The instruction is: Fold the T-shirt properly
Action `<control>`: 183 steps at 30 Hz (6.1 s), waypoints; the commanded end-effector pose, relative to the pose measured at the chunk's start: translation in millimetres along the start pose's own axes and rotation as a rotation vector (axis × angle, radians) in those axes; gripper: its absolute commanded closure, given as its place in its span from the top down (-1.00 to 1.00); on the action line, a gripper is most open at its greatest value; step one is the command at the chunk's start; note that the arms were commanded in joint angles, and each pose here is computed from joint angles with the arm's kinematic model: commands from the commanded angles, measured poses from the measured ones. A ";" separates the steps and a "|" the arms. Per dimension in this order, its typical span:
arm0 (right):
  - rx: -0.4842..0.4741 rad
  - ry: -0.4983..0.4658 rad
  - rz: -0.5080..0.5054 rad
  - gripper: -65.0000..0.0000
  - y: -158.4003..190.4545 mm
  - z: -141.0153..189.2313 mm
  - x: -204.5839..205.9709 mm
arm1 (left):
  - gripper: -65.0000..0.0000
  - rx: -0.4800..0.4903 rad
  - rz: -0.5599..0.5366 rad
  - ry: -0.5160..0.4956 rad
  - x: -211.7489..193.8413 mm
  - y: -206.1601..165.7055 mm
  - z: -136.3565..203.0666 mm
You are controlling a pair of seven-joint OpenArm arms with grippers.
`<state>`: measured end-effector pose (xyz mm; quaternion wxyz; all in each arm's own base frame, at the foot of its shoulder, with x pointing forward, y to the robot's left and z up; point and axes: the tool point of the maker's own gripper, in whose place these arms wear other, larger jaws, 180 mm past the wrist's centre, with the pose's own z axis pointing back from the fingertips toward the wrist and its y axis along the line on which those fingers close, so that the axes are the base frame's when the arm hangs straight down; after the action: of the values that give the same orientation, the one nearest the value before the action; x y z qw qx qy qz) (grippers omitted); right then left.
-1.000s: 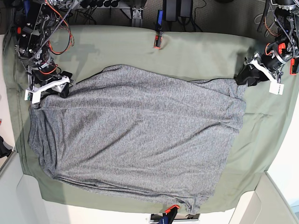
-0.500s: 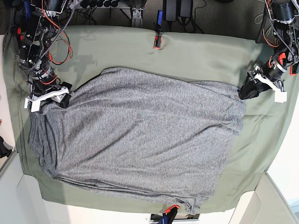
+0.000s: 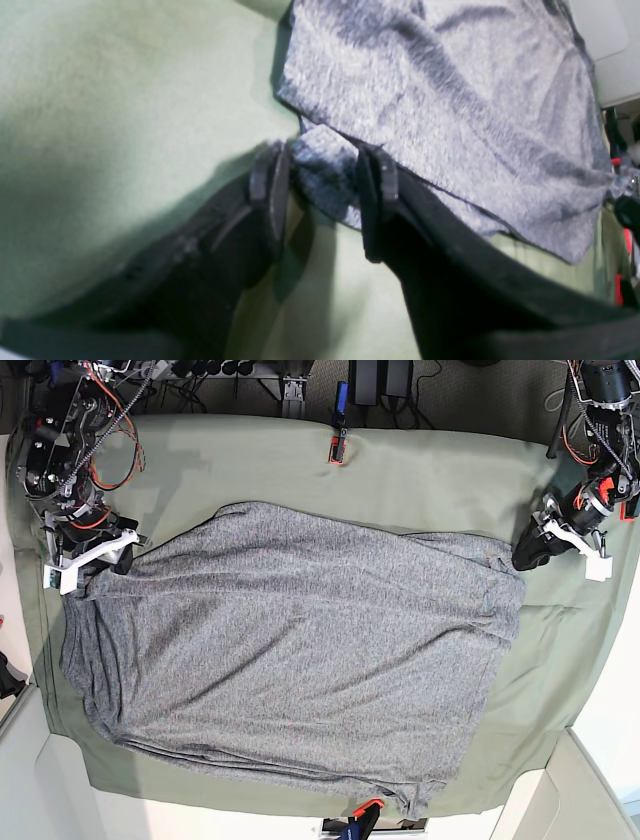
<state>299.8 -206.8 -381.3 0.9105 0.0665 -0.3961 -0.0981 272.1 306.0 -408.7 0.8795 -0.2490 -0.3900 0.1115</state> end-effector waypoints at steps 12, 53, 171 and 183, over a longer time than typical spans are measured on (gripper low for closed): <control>-0.043 -0.095 -0.050 -0.03 -16.1 -5.1 15.4 | 0.10 0.023 -0.032 0.025 2.2 4.5 3.1; 0.045 -0.157 -0.120 -1.00 -23.3 -72.7 122.4 | -1.00 0.064 -0.529 -0.076 159.5 -41.9 -36.1; -0.182 0.149 0.143 -1.00 -105.9 69.5 -30.1 | -1.00 0.324 -0.457 0.375 71.7 75.8 115.8; -0.183 0.165 0.156 -1.00 -107.8 72.4 -38.6 | -1.00 0.263 -0.387 0.342 36.3 69.1 97.9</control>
<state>202.1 -290.4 -393.0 0.9529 -0.0118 -0.2969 -0.0606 213.8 399.2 -381.2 0.9639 -0.0919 -0.2447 -0.0512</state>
